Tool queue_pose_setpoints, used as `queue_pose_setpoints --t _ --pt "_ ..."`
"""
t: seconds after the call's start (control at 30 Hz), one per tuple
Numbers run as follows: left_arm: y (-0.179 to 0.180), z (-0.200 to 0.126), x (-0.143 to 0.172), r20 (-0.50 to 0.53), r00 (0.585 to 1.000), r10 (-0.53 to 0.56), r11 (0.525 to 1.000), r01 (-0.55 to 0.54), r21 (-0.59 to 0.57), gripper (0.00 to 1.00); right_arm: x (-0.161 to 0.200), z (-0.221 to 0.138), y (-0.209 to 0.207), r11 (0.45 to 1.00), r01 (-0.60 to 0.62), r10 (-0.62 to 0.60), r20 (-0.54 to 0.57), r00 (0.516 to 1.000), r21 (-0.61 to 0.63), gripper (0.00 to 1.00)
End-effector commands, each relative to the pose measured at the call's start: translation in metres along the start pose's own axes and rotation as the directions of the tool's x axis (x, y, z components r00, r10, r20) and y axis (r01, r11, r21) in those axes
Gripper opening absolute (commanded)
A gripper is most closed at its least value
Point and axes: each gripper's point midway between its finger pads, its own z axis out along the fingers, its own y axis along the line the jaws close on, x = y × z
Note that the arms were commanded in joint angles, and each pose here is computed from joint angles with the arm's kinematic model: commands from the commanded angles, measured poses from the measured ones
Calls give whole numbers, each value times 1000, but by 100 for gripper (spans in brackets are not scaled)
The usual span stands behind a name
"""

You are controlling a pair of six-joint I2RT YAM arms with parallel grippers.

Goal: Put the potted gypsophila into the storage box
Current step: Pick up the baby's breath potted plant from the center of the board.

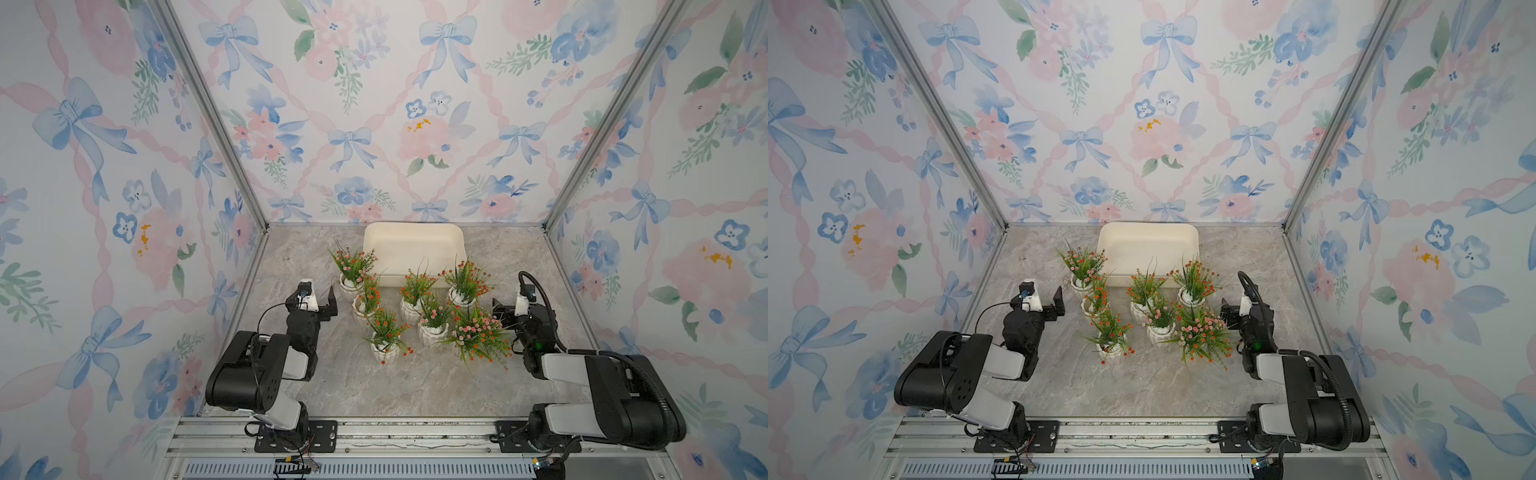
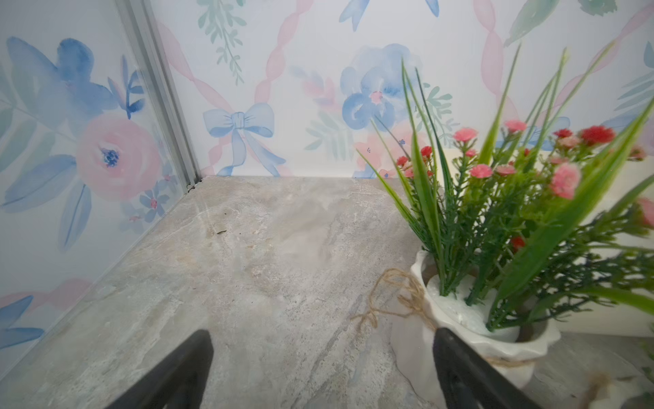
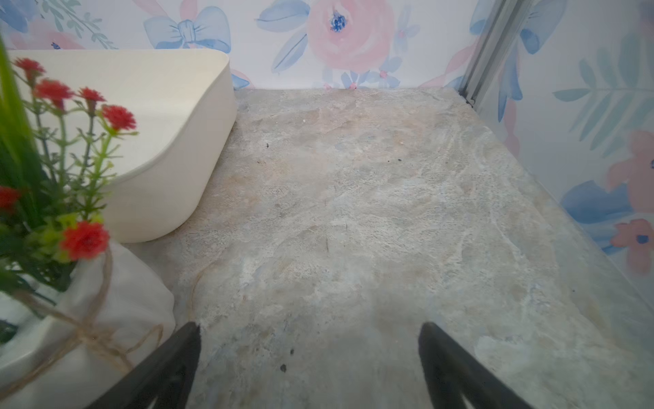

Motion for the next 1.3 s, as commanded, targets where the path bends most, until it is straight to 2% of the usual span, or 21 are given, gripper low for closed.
queue_pose_setpoints --t 0.0,1.03,1.27 --pt "0 0 -2 13 1000 17 1000 -17 -6 98 -6 3 -2 1000 2 -2 19 1000 -1 97" --pt "4 0 -1 10 1000 7 1000 -6 -25 98 -6 3 -1 1000 1 -1 21 1000 -3 97" --pt "9 -3 -13 31 1000 -3 999 5 -50 98 -7 4 -2 1000 -2 2 9 1000 -9 97"
